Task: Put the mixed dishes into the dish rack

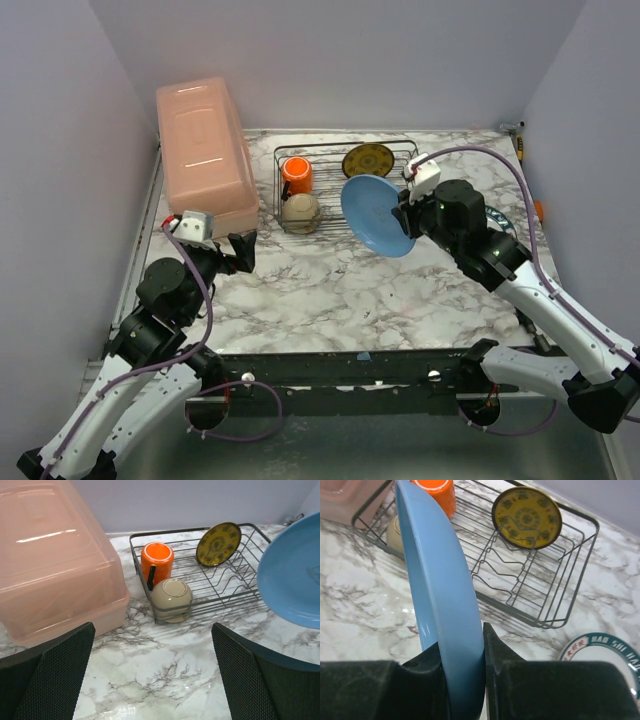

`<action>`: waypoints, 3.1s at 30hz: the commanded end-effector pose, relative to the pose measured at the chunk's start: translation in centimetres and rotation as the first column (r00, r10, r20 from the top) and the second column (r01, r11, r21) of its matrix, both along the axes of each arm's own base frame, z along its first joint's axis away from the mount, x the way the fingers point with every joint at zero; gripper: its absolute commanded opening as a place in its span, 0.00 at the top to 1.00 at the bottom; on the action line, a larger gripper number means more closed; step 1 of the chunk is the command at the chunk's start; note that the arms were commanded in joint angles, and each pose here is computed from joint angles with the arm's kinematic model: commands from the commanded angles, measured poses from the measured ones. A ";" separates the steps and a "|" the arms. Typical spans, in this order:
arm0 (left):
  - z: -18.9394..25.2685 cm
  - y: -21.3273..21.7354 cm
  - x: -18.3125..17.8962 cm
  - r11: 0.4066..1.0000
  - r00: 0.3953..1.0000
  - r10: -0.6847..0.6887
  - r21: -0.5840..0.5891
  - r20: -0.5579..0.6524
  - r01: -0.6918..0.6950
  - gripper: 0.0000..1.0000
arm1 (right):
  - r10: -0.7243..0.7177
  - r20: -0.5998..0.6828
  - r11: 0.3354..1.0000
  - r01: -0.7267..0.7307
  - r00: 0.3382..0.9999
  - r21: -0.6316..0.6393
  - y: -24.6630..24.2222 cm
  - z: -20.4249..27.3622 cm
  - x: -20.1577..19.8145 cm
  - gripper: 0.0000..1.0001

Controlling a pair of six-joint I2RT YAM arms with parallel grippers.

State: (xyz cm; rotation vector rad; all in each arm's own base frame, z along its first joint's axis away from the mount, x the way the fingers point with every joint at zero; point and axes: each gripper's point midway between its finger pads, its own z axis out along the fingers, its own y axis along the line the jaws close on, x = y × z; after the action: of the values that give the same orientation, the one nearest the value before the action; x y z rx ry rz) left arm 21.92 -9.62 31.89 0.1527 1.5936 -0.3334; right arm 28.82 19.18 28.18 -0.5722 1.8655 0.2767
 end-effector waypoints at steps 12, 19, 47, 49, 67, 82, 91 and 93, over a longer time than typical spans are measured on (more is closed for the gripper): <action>-0.8 1.5 1.1 0.995 0.994 0.099 0.018 0.045 -0.100 0.02 | 0.033 0.323 0.868 0.133 0.946 -0.478 -1.1 4.5 10.9 1.00; -1.1 1.4 1.1 0.995 0.995 0.092 0.022 0.046 -0.093 0.02 | 0.139 0.332 0.762 0.113 0.933 -0.637 -0.2 4.9 17.8 1.00; -1.3 0.9 1.7 0.995 0.995 0.090 0.035 0.039 -0.091 0.01 | 0.506 0.051 0.348 -0.150 0.861 -0.925 1.2 -4.8 21.6 1.00; -1.2 0.9 1.7 0.995 0.995 0.087 0.036 0.040 -0.089 0.02 | 0.522 0.039 0.339 -0.165 0.852 -0.926 1.4 -5.2 21.6 1.00; -1.4 1.1 1.7 0.994 0.995 0.095 0.042 0.041 -0.097 0.01 | 0.498 0.064 0.414 -0.172 0.865 -0.894 2.6 -8.1 23.4 0.55; -1.5 1.0 1.7 0.995 0.995 0.094 0.040 0.038 -0.095 0.02 | 0.052 0.366 0.658 0.244 0.929 -0.712 -0.7 -3.0 26.5 0.00; -1.7 1.0 1.7 0.994 0.995 0.096 0.042 0.031 -0.098 0.01 | -0.085 0.329 0.768 0.272 0.940 -0.580 -1.0 -3.4 26.2 0.00; -1.7 1.1 1.7 0.994 0.995 0.098 0.041 0.032 -0.099 0.01 | -0.113 0.310 0.818 0.265 0.944 -0.510 -0.8 -3.3 26.4 0.00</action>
State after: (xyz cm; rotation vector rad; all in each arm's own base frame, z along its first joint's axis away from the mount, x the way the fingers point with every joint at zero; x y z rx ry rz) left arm 23.47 -8.85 30.37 0.1212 1.5735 -0.2396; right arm 54.32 18.71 23.28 -0.9697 1.6659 -0.5852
